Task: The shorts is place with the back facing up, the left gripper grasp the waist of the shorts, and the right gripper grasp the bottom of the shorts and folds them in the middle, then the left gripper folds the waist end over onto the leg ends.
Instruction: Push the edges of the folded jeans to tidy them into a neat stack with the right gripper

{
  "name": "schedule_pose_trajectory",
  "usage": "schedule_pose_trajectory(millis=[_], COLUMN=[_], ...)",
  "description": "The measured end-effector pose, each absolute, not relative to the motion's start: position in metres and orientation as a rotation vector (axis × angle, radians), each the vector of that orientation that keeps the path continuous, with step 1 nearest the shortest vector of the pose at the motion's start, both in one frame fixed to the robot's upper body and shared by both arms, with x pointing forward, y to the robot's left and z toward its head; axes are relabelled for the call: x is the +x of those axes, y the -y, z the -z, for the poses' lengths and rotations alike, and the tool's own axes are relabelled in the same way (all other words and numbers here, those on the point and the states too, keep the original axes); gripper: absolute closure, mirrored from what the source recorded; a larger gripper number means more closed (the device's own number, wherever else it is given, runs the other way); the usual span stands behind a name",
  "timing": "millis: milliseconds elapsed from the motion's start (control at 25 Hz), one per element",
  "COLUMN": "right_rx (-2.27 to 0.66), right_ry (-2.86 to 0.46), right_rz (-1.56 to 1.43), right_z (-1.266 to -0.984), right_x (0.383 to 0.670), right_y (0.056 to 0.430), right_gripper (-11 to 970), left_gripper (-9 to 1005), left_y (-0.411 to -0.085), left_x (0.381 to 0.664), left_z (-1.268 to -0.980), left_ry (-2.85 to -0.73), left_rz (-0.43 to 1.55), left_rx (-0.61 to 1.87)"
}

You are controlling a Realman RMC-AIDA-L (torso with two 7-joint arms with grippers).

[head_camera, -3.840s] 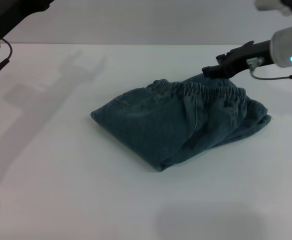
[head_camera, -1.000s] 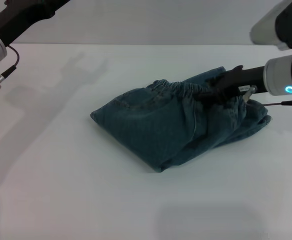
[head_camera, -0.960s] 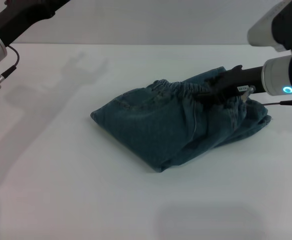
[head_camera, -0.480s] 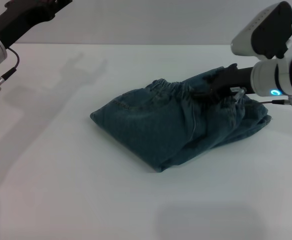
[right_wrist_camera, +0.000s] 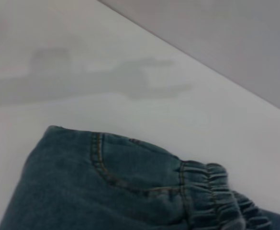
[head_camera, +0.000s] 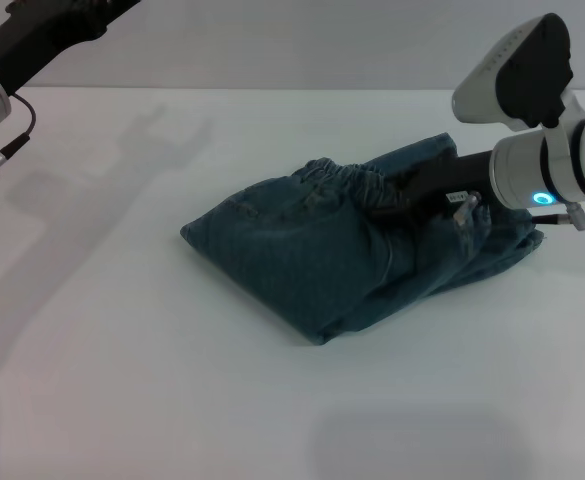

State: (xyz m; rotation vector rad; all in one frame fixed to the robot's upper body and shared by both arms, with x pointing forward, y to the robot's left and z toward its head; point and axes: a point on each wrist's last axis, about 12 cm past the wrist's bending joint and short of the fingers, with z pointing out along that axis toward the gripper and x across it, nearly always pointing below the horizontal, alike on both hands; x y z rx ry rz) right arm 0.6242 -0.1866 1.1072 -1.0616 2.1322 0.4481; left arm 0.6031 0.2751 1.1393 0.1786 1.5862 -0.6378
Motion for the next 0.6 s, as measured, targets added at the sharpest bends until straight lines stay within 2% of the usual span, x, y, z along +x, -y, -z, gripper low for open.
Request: schedule_pose_trajectory(millis=[360, 600], right_rx=[-1.085, -1.124], right_ry=[-2.142, -1.935], right_rz=[-0.506, -0.644], right_z=[-1.107, -1.136], right_x=[0.615, 0.596], right_y=[0.191, 0.19], right_gripper=[449, 449], left_gripper=[154, 154], left_y=[-0.274, -0.272], left_x=[0.603, 0.603], left_z=[-1.139, -1.139], left_ry=[-1.587, -1.585], left_rz=[0.642, 0.652], left_rx=[0.181, 0.187])
